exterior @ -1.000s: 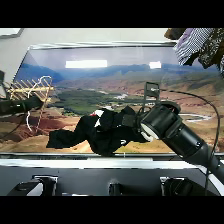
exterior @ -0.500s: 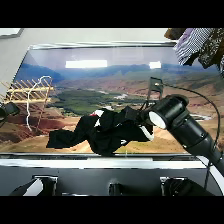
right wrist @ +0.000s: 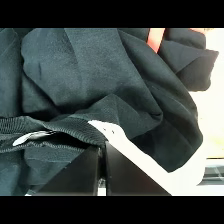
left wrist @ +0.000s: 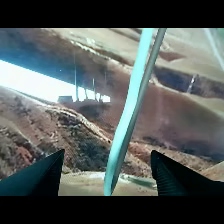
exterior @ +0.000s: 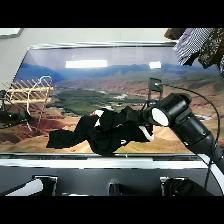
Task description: Fold the clothes and pants, and hang the long-sleeved shirts on hangers.
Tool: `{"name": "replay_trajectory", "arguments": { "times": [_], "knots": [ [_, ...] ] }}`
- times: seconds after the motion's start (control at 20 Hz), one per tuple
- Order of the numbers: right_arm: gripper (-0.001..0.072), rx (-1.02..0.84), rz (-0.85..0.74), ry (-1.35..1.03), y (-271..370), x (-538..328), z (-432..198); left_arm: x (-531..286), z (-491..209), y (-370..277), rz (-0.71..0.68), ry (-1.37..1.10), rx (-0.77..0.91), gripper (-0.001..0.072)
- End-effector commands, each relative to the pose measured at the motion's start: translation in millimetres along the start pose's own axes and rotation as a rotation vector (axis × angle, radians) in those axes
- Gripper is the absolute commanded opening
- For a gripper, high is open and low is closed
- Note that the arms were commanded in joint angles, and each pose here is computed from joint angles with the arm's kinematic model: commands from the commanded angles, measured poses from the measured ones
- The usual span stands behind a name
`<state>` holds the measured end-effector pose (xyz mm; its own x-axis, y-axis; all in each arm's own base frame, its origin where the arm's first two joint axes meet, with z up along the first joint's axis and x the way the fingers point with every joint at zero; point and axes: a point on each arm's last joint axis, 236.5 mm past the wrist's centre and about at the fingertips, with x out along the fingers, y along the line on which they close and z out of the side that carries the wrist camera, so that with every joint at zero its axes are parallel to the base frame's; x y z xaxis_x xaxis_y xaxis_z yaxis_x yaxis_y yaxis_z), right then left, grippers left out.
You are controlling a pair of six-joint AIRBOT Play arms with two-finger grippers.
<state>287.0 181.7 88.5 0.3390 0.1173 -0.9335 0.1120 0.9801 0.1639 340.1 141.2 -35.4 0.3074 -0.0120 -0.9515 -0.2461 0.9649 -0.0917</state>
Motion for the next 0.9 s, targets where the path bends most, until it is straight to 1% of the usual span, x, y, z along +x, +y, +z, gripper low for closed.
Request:
{"name": "replay_trajectory", "arguments": {
  "times": [0.0,0.15,0.2,0.25,0.3,0.7,0.75,0.8,0.85],
  "knots": [
    [0.004,-0.007,-0.005,0.004,-1,0,-1,24,-12,-1,-0.025,0.073,0.043,0.0592],
    [0.004,-0.004,-0.015,0.006,-4,0,-1,37,-19,-6,-0.043,0.115,0.114,0.0591],
    [0.004,-0.004,-0.02,0.011,-5,0,-2,40,-20,-8,-0.048,0.121,0.144,0.058],
    [0.004,-0.004,-0.024,0.015,-6,0,-3,41,-20,-10,-0.051,0.124,0.171,0.0456],
    [0.004,-0.003,-0.024,0.016,-6,0,-4,42,-21,-10,-0.053,0.125,0.196,0.043],
    [0.004,0.011,-0.04,0.0,-10,0,0,60,-46,-11,-0.073,0.196,0.188,0.0432],
    [0.004,0.011,-0.04,-0.001,-10,0,0,62,-49,-12,-0.074,0.2,0.187,0.0413],
    [0.004,0.011,-0.04,0.0,-10,0,0,64,-52,-12,-0.076,0.206,0.185,0.0378],
    [0.004,0.011,-0.041,0.0,-10,0,0,65,-56,-12,-0.078,0.214,0.183,0.0378]
  ]
}}
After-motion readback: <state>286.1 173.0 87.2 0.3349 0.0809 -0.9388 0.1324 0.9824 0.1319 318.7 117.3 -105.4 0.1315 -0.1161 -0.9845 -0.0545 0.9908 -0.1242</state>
